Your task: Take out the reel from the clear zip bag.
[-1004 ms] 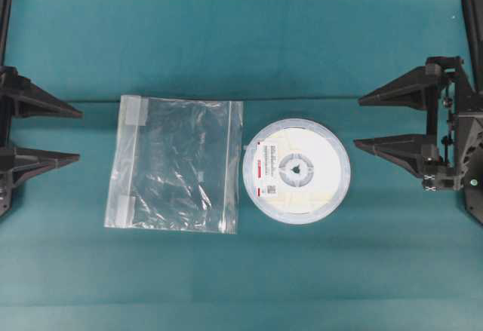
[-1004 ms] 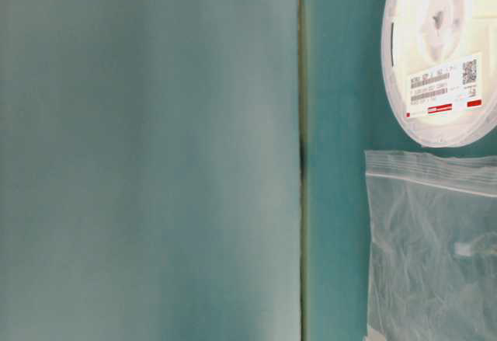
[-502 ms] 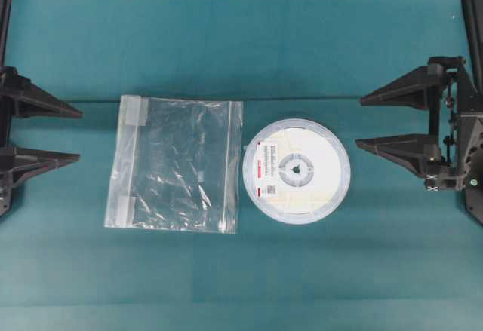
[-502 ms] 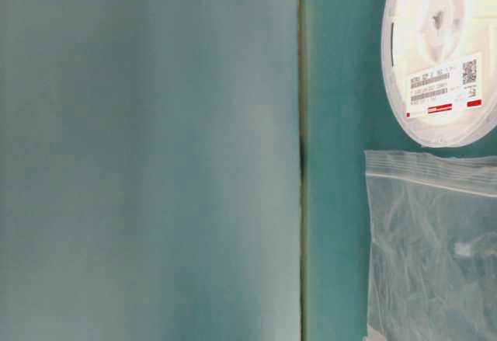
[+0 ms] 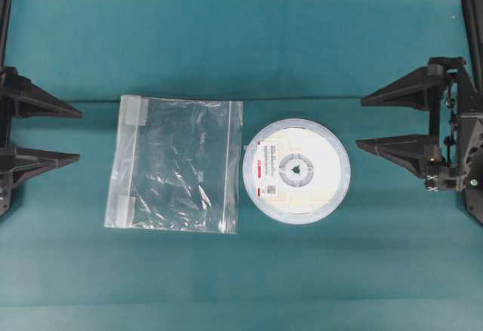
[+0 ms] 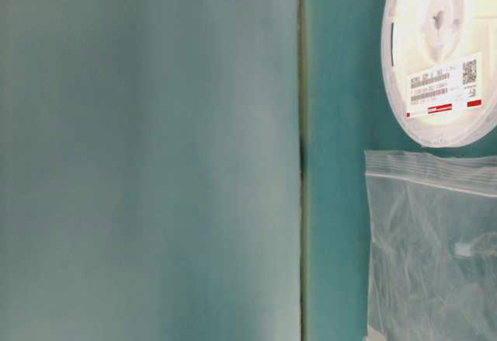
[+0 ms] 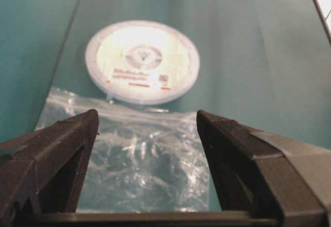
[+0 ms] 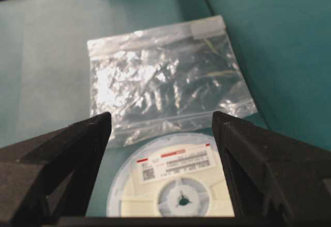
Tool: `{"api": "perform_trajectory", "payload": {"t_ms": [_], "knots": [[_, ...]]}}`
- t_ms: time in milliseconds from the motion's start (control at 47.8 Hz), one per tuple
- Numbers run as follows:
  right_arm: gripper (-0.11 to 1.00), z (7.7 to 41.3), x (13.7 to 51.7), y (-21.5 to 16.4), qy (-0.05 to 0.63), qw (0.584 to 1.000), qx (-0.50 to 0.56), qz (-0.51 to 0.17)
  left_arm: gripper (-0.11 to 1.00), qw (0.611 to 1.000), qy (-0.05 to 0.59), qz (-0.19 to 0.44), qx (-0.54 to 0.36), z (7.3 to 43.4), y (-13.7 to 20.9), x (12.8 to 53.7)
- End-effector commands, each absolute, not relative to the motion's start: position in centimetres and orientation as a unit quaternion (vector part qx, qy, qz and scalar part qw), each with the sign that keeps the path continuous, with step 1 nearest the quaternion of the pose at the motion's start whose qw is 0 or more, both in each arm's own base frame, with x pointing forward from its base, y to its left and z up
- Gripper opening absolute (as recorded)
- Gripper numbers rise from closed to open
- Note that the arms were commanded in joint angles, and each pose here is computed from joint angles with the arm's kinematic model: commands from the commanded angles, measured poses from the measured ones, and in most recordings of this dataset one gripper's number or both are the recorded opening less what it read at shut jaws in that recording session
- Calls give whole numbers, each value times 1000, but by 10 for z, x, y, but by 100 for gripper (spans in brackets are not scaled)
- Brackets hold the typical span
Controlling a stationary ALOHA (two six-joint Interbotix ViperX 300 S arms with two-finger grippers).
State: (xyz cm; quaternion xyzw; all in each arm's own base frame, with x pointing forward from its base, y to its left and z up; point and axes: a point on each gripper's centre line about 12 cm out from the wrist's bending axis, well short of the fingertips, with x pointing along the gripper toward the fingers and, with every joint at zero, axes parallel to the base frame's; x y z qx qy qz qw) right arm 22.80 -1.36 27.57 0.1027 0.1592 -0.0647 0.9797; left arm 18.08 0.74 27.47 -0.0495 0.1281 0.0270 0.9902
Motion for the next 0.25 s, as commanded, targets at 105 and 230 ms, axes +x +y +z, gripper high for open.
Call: {"api": "perform_trajectory", "payload": {"t_ms": [105,230], "knots": [[86,280,229,-13,154,981,102,-62,84,991,118,27,-49,283,8,183],[86,280,230,-13,153,981,102,-62,84,991,118,27,-49,283,8,183]]}}
